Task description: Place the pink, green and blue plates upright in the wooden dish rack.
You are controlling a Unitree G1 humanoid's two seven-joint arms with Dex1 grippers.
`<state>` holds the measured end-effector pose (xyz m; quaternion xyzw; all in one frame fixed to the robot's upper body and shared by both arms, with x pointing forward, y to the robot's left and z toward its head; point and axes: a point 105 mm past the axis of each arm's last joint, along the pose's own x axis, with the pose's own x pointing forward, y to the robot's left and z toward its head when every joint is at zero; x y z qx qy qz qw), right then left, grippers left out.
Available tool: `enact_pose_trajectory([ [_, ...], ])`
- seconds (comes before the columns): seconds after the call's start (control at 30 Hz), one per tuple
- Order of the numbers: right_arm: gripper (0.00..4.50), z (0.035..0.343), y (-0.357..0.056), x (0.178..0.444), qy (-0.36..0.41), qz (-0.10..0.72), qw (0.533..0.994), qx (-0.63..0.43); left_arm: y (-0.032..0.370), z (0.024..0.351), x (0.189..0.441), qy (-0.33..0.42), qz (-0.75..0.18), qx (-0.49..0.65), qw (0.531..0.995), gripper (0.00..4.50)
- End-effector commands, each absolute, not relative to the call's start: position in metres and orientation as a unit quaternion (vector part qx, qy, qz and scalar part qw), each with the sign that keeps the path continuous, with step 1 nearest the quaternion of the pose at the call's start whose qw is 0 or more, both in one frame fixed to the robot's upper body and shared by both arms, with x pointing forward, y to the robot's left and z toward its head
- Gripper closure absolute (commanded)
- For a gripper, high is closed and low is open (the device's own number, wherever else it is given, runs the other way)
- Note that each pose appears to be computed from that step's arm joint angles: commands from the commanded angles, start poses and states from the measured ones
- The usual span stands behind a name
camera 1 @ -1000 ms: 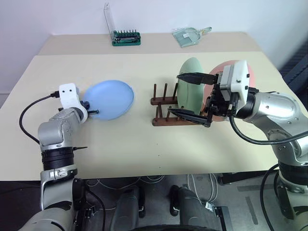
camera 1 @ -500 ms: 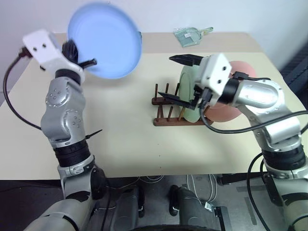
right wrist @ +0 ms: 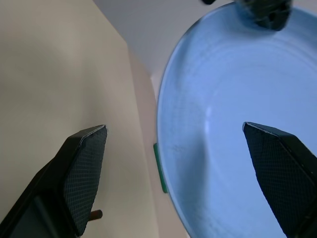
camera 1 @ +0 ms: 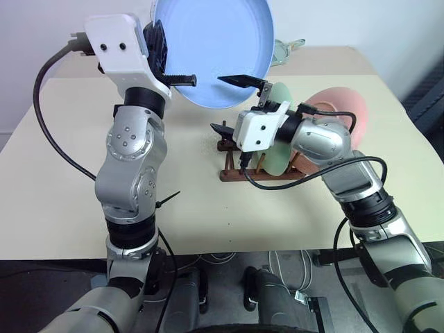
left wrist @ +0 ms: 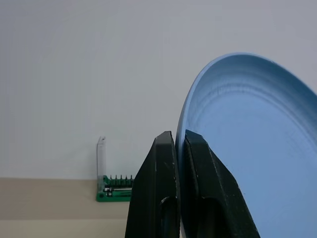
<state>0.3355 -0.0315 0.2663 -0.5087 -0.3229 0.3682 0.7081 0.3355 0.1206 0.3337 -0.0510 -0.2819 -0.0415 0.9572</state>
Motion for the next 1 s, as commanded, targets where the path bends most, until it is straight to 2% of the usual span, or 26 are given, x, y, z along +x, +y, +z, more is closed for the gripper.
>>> enact_pose_trajectory([
  [0.03,0.56,0.281,-0.023,0.330,-0.367,0.348,0.686,-0.523,0.117,0.346,0.321,-0.311,-0.053,-0.062,0.947,4.50],
  [0.1,1.27,0.280,-0.021,0.329,-0.371,0.345,0.682,-0.527,0.117,0.346,0.320,-0.310,-0.052,-0.062,0.947,4.50],
  [0.2,2.90,0.279,-0.019,0.328,-0.378,0.342,0.678,-0.530,0.121,0.345,0.320,-0.309,-0.047,-0.065,0.948,4.50],
  [0.23,3.28,0.278,-0.019,0.327,-0.380,0.340,0.676,-0.533,0.121,0.344,0.320,-0.309,-0.047,-0.066,0.948,4.50],
  [0.3,4.42,0.277,-0.019,0.327,-0.383,0.335,0.674,-0.536,0.122,0.343,0.319,-0.309,-0.047,-0.066,0.948,4.50],
  [0.53,4.47,0.273,-0.018,0.322,-0.389,0.329,0.672,-0.537,0.132,0.339,0.314,-0.308,-0.050,-0.119,0.943,4.50],
  [0.57,4.50,0.272,-0.018,0.321,-0.389,0.330,0.673,-0.536,0.135,0.341,0.313,-0.313,-0.051,-0.128,0.940,3.81],
  [0.6,4.50,0.271,-0.017,0.321,-0.389,0.330,0.673,-0.536,0.137,0.342,0.312,-0.317,-0.051,-0.133,0.938,3.47],
  [0.7,4.50,0.271,-0.017,0.321,-0.389,0.332,0.674,-0.533,0.146,0.349,0.308,-0.335,-0.048,-0.160,0.927,2.00],
  [0.83,4.50,0.277,-0.015,0.319,-0.394,0.339,0.693,-0.500,0.216,0.358,0.304,-0.372,0.056,-0.242,0.894,0.02],
  [1.0,4.50,0.312,-0.013,0.306,-0.412,0.375,0.751,-0.355,0.253,0.332,0.318,-0.314,0.107,-0.106,0.937,0.02],
])
